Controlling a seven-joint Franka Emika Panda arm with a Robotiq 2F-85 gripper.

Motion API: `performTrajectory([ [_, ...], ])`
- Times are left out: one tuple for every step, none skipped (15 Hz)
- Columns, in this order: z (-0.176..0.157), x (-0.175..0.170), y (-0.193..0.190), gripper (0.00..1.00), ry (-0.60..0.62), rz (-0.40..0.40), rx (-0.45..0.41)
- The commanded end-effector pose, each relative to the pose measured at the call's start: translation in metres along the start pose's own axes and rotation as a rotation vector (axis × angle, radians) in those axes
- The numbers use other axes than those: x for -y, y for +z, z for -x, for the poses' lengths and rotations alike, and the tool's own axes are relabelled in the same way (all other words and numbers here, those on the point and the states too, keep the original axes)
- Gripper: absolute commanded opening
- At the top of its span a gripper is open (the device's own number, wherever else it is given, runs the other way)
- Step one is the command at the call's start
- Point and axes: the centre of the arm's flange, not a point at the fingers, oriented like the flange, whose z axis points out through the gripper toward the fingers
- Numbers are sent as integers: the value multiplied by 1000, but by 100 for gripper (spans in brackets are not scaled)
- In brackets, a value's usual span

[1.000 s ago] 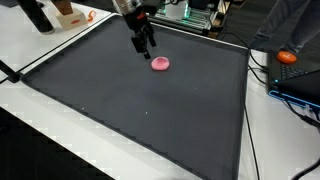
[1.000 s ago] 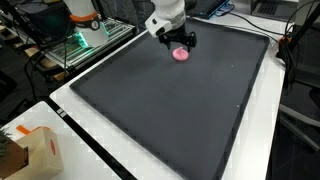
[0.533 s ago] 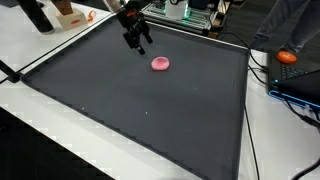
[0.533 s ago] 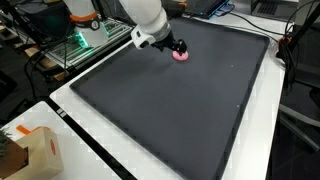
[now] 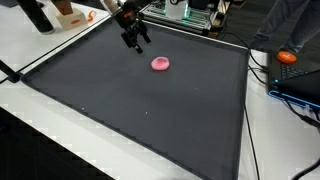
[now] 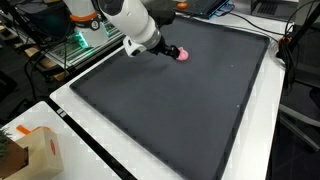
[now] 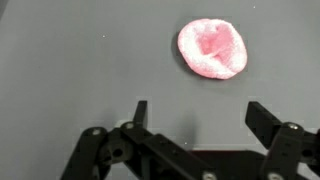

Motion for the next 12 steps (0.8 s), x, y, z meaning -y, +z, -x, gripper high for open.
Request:
performTrajectory([
  [-11, -8, 8, 100, 0, -6, 17],
  [-13, -8, 9, 100, 0, -5, 19],
  [-14, -8, 10, 100, 0, -3, 19],
  [-15, -7, 11, 100, 4, -1, 21],
  [-16, -6, 12, 100, 8, 2, 23],
  [-17, -5, 13, 100, 11, 7, 20],
  [-18, -2, 14, 100, 10, 13, 20],
  [-18, 0, 15, 100, 7, 17, 20],
  [-18, 3, 16, 100, -2, 24, 16],
  [-17, 8, 17, 100, -8, 30, 15],
  [-15, 14, 17, 100, -20, 35, 14],
  [-14, 18, 18, 100, -32, 46, 10],
])
